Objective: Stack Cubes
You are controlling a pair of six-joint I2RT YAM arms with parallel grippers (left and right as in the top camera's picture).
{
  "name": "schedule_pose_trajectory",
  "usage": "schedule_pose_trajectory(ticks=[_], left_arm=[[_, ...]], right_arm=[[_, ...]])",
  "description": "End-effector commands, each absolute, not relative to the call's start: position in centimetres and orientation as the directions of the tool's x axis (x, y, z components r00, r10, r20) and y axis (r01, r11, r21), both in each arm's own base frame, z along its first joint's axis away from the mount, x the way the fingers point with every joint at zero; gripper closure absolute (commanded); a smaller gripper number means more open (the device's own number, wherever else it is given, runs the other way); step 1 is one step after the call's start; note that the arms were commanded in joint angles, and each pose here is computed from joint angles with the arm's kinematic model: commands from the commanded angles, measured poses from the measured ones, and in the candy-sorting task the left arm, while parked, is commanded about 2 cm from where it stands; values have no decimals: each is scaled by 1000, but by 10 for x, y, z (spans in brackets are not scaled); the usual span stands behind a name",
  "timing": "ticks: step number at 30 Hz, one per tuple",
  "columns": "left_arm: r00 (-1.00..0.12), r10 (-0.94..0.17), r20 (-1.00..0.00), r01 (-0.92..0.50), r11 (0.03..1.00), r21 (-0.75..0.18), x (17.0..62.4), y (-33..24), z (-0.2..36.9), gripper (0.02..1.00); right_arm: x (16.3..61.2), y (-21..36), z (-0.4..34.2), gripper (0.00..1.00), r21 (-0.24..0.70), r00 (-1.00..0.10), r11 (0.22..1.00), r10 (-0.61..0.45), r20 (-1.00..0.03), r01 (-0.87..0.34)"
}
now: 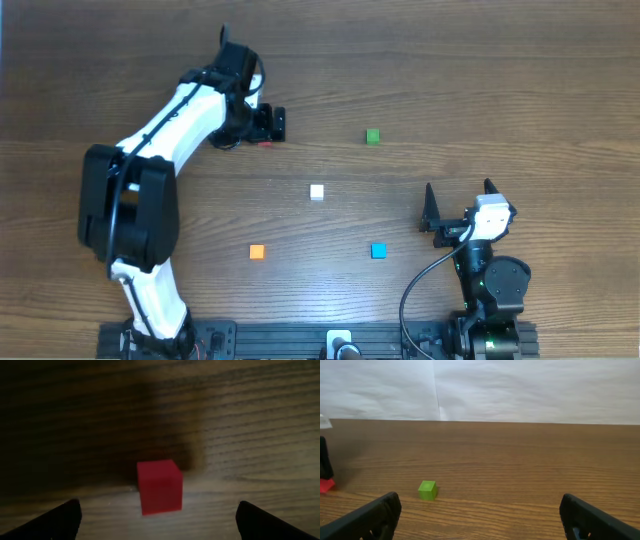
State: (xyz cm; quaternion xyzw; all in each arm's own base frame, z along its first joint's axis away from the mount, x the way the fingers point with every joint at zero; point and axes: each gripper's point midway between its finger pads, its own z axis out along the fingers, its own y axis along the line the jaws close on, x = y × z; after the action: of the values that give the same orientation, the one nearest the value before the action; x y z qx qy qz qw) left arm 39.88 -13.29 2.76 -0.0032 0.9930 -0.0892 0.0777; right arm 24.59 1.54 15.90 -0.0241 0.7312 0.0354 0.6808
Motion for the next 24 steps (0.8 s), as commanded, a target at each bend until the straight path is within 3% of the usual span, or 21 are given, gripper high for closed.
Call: schedule_pose_trajectory(ticks=[1, 11, 17, 24], left_arm=[[-984, 12, -180, 37, 990, -135, 414, -146, 25, 25], [-990, 23, -142, 33, 997, -67, 413, -140, 10, 40], [-992, 23, -125, 28, 999, -42, 408, -136, 9, 110], [-991, 19, -133, 22, 1000, -22, 410, -132, 9, 266]], right_arm=[[246, 15, 157, 9, 12, -75, 997, 5, -997, -82], [246, 15, 157, 9, 11, -74, 997, 5, -997, -82], [246, 15, 157, 7, 12, -75, 996, 5, -997, -83], [246, 15, 157, 7, 12, -75, 996, 5, -997, -83]])
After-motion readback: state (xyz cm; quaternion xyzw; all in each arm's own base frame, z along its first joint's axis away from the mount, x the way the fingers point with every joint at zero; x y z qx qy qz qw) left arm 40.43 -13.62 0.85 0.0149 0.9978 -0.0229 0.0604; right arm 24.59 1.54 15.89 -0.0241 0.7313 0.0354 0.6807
